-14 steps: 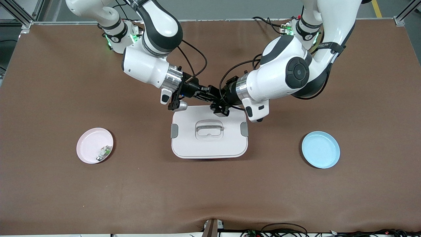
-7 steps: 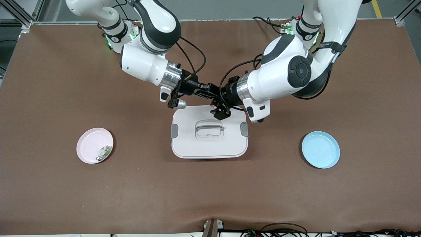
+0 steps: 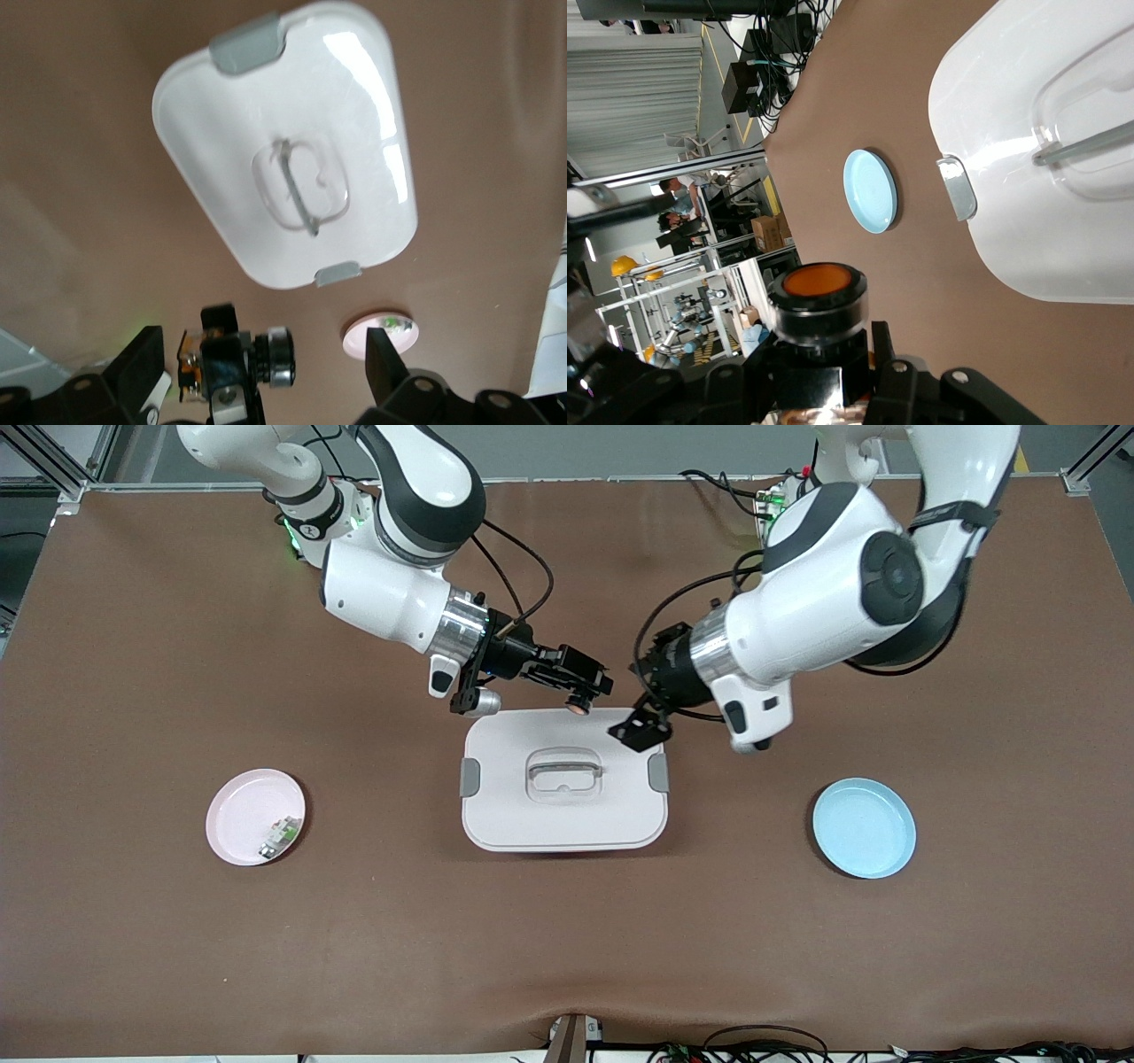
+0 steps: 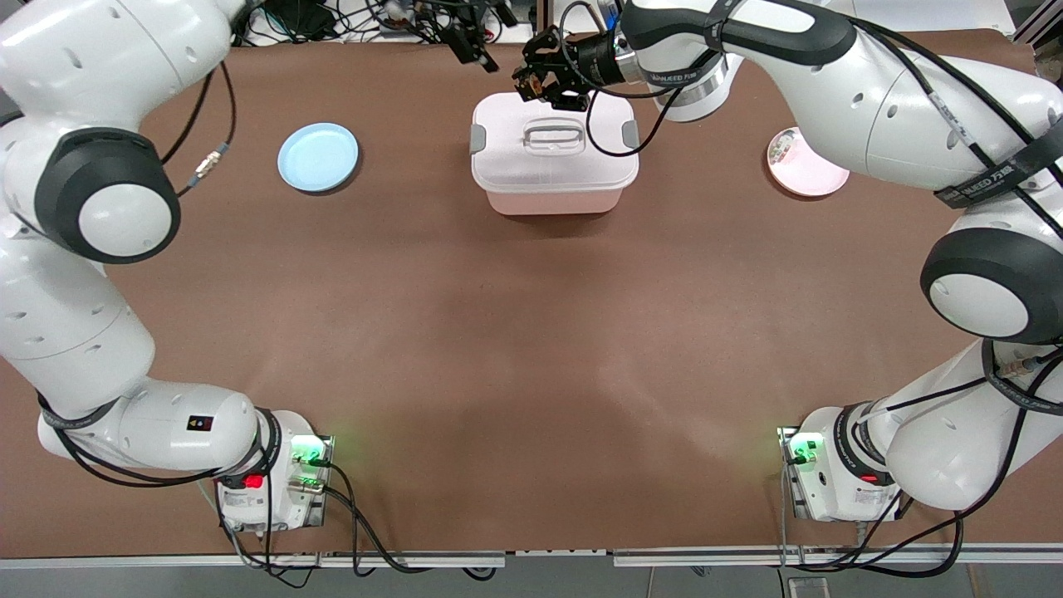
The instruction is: Transfer orange switch to right arm and place
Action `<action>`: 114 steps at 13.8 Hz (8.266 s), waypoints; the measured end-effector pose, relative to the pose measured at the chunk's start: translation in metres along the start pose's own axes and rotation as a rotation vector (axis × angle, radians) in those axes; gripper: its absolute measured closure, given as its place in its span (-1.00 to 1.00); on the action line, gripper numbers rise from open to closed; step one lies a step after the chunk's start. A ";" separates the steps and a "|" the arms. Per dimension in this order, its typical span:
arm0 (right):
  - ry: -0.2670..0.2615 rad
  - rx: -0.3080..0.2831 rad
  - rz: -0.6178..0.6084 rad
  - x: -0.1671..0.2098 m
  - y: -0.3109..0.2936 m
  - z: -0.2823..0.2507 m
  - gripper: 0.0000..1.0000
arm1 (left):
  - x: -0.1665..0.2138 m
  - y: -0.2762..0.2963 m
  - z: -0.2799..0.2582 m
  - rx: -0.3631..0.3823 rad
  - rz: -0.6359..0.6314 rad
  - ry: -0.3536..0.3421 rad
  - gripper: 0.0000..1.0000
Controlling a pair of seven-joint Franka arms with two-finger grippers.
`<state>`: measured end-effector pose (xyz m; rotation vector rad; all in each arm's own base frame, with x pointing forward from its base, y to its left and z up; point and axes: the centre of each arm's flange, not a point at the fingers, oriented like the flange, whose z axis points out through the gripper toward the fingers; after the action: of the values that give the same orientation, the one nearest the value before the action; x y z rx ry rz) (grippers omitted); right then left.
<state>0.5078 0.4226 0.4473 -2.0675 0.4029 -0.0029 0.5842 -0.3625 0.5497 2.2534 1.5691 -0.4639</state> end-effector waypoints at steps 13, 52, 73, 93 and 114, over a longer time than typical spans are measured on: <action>-0.196 -0.642 -0.653 0.052 0.024 -0.122 0.17 | 0.186 -0.007 -0.080 0.181 0.487 0.426 -1.00; -0.604 -1.014 -1.339 0.287 0.366 -0.306 0.17 | 0.209 -0.152 -0.227 0.383 1.075 0.422 -1.00; -0.572 -1.013 -1.362 0.304 0.411 -0.267 -0.74 | 0.173 -0.161 -0.235 0.405 1.183 0.351 -1.00; -0.205 -1.042 -0.710 0.271 0.284 -0.333 -1.00 | 0.179 -0.163 -0.237 0.405 1.168 0.349 -1.00; 0.194 -1.000 -0.359 0.202 0.069 -0.456 -1.00 | 0.179 -0.161 -0.234 0.408 1.170 0.346 -1.00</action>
<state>0.6035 -0.0511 0.5885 -3.1213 0.1352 -0.2668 0.5067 -0.0540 0.6579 3.1604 0.0211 -0.0367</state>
